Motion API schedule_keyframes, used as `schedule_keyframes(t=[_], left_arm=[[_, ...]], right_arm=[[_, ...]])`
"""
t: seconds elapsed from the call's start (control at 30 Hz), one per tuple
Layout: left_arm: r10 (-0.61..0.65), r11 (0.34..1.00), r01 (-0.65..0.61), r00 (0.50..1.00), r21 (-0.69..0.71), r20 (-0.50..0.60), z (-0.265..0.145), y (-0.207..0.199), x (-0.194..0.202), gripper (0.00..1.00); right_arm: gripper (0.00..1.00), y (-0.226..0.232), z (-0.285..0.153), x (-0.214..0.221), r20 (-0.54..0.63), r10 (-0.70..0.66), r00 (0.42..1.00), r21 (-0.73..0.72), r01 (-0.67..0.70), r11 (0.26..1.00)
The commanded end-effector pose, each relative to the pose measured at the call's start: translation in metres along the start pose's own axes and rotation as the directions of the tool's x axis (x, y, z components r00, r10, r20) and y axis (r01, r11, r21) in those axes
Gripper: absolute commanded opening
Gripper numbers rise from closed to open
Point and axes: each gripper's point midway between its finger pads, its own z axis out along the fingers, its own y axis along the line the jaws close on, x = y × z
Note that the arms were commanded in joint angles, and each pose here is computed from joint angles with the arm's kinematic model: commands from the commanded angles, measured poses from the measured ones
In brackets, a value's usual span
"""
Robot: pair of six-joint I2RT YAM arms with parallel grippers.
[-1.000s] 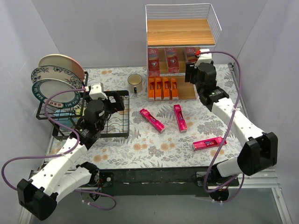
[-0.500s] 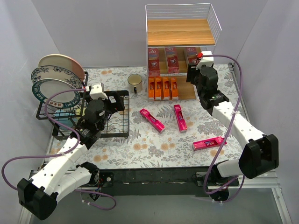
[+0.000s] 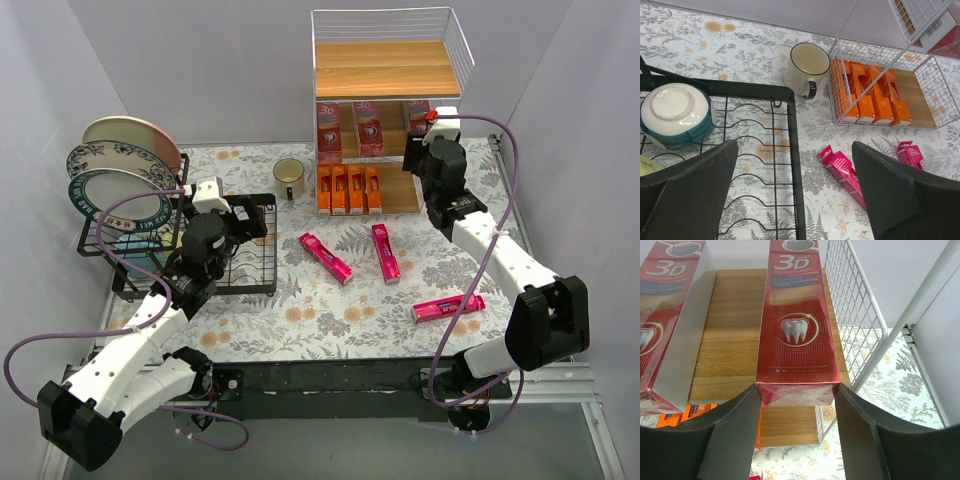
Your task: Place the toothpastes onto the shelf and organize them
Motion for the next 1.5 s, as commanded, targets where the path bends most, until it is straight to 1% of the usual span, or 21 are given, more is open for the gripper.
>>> schedule_keyframes(t=[0.0, 0.1, 0.13, 0.2, 0.37, 0.6, 0.83, 1.07, 1.1, 1.17, 1.3, 1.4, 1.47], left_arm=[[0.007, 1.000, -0.007, 1.000, -0.008, 0.005, -0.001, 0.004, 0.001, 0.98], [0.011, 1.000, -0.011, 1.000, -0.008, -0.004, 0.001, 0.004, 0.004, 0.98], [0.012, 1.000, -0.012, 1.000, -0.007, -0.008, 0.002, 0.003, 0.005, 0.98], [0.014, 1.000, -0.014, 1.000, -0.001, -0.019, 0.003, 0.002, 0.007, 0.98], [0.008, 1.000, -0.008, 1.000, -0.010, 0.000, 0.000, 0.004, 0.002, 0.98], [0.013, 1.000, -0.013, 1.000, -0.003, -0.012, 0.002, 0.003, 0.006, 0.98], [0.013, 1.000, -0.013, 1.000, -0.004, -0.010, 0.002, 0.003, 0.005, 0.98], [0.010, 1.000, -0.010, 1.000, -0.005, -0.011, 0.002, 0.003, 0.005, 0.98], [0.010, 1.000, -0.010, 1.000, -0.002, -0.012, 0.002, 0.002, 0.005, 0.98], [0.011, 1.000, -0.011, 1.000, -0.001, -0.014, 0.002, 0.002, 0.006, 0.98], [0.009, 1.000, -0.009, 1.000, 0.001, -0.015, 0.003, 0.002, 0.006, 0.98], [0.010, 1.000, -0.010, 1.000, 0.002, -0.017, 0.003, 0.001, 0.007, 0.98], [0.011, 1.000, -0.011, 1.000, -0.001, -0.016, 0.002, 0.002, 0.006, 0.98]], right_arm=[[0.60, -0.012, 0.003, -0.034, 0.097, 0.027, 0.995, 0.047, -0.031, 0.998], [0.61, -0.013, 0.004, -0.031, 0.090, 0.024, 0.996, 0.044, -0.028, 0.999], [0.61, -0.014, 0.004, -0.031, 0.090, -0.001, 0.996, 0.048, -0.003, 0.999], [0.62, -0.015, 0.005, -0.029, 0.084, -0.007, 0.996, 0.051, 0.002, 0.999], [0.64, -0.018, 0.004, -0.031, 0.089, -0.007, 0.996, 0.062, 0.002, 0.998], [0.76, -0.015, -0.004, -0.041, 0.096, -0.008, 0.995, 0.026, 0.006, 1.000], [0.77, -0.009, -0.016, -0.053, 0.106, 0.007, 0.994, -0.033, -0.003, 0.999], [0.88, -0.004, -0.041, -0.068, 0.119, 0.024, 0.993, -0.104, -0.012, 0.995], [0.89, -0.003, -0.045, -0.070, 0.121, 0.048, 0.991, -0.116, -0.034, 0.993], [0.91, 0.003, -0.054, -0.074, 0.129, 0.060, 0.990, -0.164, -0.038, 0.986], [0.94, 0.034, -0.068, -0.083, 0.144, 0.090, 0.986, -0.282, -0.046, 0.958], [0.97, 0.060, -0.072, -0.088, 0.164, 0.102, 0.981, -0.324, -0.044, 0.945], [0.98, 0.068, -0.066, -0.086, 0.165, 0.103, 0.981, -0.306, -0.049, 0.951]])
